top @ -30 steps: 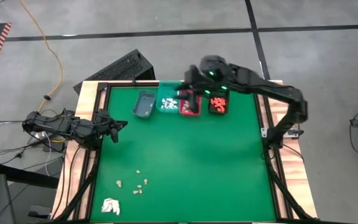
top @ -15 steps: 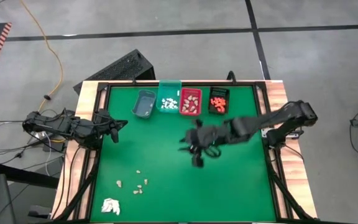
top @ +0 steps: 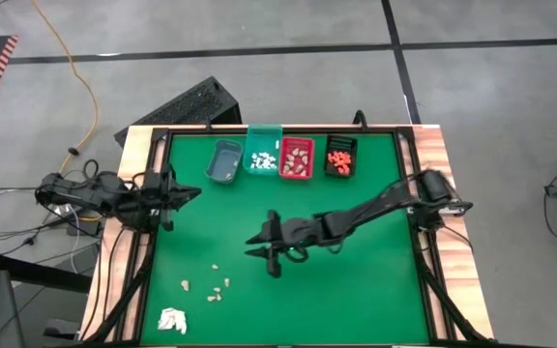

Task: Sort Halloween decoration
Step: Put the white skull toy into the blue bin

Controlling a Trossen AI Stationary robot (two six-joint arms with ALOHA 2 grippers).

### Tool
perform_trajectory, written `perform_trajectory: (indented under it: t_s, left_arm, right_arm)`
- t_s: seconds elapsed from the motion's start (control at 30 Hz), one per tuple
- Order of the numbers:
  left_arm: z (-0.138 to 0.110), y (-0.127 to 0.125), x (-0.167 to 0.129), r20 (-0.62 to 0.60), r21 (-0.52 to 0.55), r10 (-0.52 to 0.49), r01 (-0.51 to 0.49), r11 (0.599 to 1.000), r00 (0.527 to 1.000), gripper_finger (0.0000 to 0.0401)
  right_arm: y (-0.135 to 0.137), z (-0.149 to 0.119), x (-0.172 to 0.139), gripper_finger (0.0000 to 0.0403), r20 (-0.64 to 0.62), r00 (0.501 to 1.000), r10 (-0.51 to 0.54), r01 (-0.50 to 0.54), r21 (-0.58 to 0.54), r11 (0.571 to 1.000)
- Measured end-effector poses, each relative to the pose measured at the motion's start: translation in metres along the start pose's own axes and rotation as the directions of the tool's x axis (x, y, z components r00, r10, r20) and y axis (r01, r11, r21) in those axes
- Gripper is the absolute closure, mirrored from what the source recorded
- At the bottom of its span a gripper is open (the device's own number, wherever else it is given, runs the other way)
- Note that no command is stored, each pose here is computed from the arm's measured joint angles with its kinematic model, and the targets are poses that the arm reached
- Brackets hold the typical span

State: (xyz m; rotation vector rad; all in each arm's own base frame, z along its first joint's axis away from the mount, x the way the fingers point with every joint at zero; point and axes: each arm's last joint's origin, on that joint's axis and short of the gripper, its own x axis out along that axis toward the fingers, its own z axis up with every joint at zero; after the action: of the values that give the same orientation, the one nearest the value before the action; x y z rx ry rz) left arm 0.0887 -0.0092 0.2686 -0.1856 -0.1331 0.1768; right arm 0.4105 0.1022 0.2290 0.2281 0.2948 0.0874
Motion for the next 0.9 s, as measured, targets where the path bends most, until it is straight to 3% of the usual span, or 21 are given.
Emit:
perform_trajectory:
  t_s: [0.23, 0.43, 0.63, 0.77, 0.9]
  left_arm:
    - [0.005, 0.0, 0.0, 0.054, -0.072, 0.034, -0.03, 0.997, 0.998, 0.0401]
    - [0.001, 0.0, 0.001, 0.014, -0.04, 0.04, -0.039, 0.998, 0.999, 0.0401]
    - [0.002, 0.0, 0.002, 0.02, -0.027, 0.042, -0.041, 0.999, 0.999, 0.0401]
    - [0.002, 0.0, 0.002, 0.028, -0.085, 0.044, -0.041, 0.996, 0.999, 0.0401]
    - [-0.002, 0.001, 0.004, -0.01, -0.045, 0.082, -0.082, 0.996, 0.997, 0.0401]
  right_arm:
    - [0.0, -0.024, 0.057, 0.0266, -0.046, 0.999, 0.011, -0.017, -0.139, 0.99]
    - [-0.001, -0.034, 0.094, 0.0253, -0.073, 0.995, 0.069, -0.08, -0.15, 0.985]
    - [-0.001, -0.03, 0.113, 0.0217, -0.049, 0.996, 0.072, -0.08, -0.181, 0.98]
    - [0.0, -0.029, 0.112, 0.0194, -0.073, 0.995, 0.066, -0.079, -0.195, 0.978]
    - [0.004, -0.032, 0.111, 0.0184, -0.107, 0.991, 0.076, -0.097, -0.202, 0.975]
